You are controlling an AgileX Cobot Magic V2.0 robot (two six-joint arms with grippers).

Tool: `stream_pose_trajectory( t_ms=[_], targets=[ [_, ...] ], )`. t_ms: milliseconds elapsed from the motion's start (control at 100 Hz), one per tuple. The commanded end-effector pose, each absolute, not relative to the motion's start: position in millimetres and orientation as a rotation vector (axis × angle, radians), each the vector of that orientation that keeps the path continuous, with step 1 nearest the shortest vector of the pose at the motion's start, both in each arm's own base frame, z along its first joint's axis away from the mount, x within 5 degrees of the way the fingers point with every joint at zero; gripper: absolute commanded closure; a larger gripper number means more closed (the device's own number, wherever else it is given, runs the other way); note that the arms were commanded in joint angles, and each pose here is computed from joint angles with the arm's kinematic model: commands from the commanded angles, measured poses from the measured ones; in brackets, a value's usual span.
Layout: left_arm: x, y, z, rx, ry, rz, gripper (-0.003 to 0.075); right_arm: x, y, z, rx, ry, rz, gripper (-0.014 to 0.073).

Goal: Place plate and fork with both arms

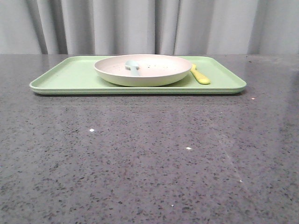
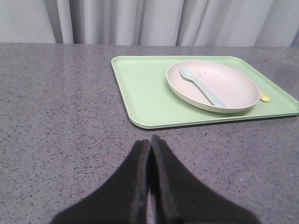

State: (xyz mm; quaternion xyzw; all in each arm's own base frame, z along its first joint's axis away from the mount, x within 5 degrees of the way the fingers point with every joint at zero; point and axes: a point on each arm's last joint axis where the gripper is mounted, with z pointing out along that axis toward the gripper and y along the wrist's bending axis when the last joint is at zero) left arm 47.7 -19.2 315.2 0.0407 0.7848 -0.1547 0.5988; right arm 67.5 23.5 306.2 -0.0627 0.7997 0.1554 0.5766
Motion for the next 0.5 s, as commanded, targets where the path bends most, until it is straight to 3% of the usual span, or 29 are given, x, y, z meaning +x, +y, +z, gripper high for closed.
stream_pose_trajectory(
  t_ms=[0,260,490],
  targets=[
    [49.5,-18.7,328.7,0.067,1.739,-0.374,0.0741,68.6,23.4,321.1,-0.146,1.771,0.367,0.0662],
    [51.0,-17.7,327.7,0.071,1.725,-0.349,0.0741,68.6,23.4,321.1,-0.146,1.771,0.367,0.0662],
    [58.0,-11.5,328.9,0.064,1.528,-0.23,0.0741,68.6,23.4,321.1,-0.146,1.771,0.367,0.0662]
  ],
)
